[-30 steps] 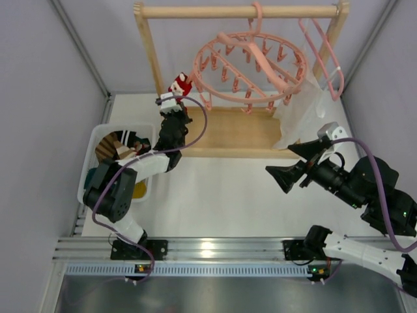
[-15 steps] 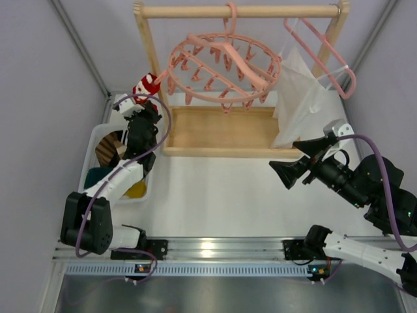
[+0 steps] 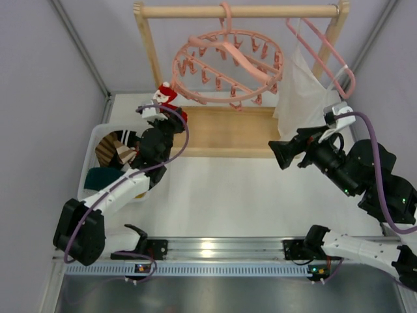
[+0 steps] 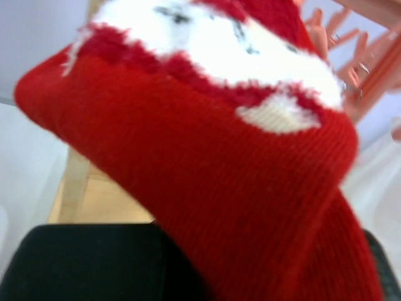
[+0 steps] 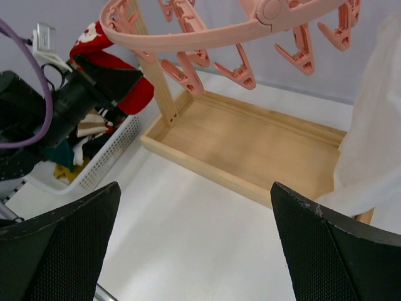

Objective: Remove the socks clipped to the hanger

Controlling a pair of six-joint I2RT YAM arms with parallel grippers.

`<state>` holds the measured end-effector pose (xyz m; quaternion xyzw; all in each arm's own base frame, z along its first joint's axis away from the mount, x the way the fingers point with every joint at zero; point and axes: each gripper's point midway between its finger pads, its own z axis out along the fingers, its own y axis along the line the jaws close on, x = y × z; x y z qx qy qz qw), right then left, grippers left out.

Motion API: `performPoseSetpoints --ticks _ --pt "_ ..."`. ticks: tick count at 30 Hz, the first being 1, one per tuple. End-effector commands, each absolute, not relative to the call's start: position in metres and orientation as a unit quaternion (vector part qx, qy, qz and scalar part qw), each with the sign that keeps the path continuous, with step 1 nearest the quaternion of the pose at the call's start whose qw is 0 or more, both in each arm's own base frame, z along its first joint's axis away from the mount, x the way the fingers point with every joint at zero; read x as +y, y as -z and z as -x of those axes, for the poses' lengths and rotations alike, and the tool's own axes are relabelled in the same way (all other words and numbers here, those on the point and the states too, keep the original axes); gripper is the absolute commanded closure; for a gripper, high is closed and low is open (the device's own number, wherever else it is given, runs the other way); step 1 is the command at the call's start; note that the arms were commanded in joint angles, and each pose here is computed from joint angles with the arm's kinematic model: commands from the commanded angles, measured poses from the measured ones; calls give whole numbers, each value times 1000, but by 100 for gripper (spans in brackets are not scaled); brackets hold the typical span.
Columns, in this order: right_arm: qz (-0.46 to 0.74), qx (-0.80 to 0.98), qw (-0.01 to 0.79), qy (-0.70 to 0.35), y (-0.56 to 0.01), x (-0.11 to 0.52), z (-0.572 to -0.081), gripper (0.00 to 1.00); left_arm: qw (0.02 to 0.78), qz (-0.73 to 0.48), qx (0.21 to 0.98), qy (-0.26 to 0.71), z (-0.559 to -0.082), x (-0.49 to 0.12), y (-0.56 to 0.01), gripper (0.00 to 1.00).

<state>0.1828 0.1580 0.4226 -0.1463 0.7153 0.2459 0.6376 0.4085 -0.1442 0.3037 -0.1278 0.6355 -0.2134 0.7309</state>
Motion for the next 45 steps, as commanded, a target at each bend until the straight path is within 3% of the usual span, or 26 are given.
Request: performPoseSetpoints --ticks 1,13,20,33,45 --pt "104 711 652 -241 -445 152 -191 1 751 121 605 237 -390 -153 -324 100" --pt "165 703 620 -306 -480 222 -201 1 754 76 619 207 -350 -224 -315 100" --pt "180 698 620 -310 -513 247 -213 1 749 61 645 141 -347 -260 -299 100" --pt "246 760 558 -224 -469 311 -256 17 755 -25 656 5 -358 -321 -300 100" --pt "263 769 576 -87 -443 321 -269 21 755 -64 652 -30 -357 -351 -302 100"
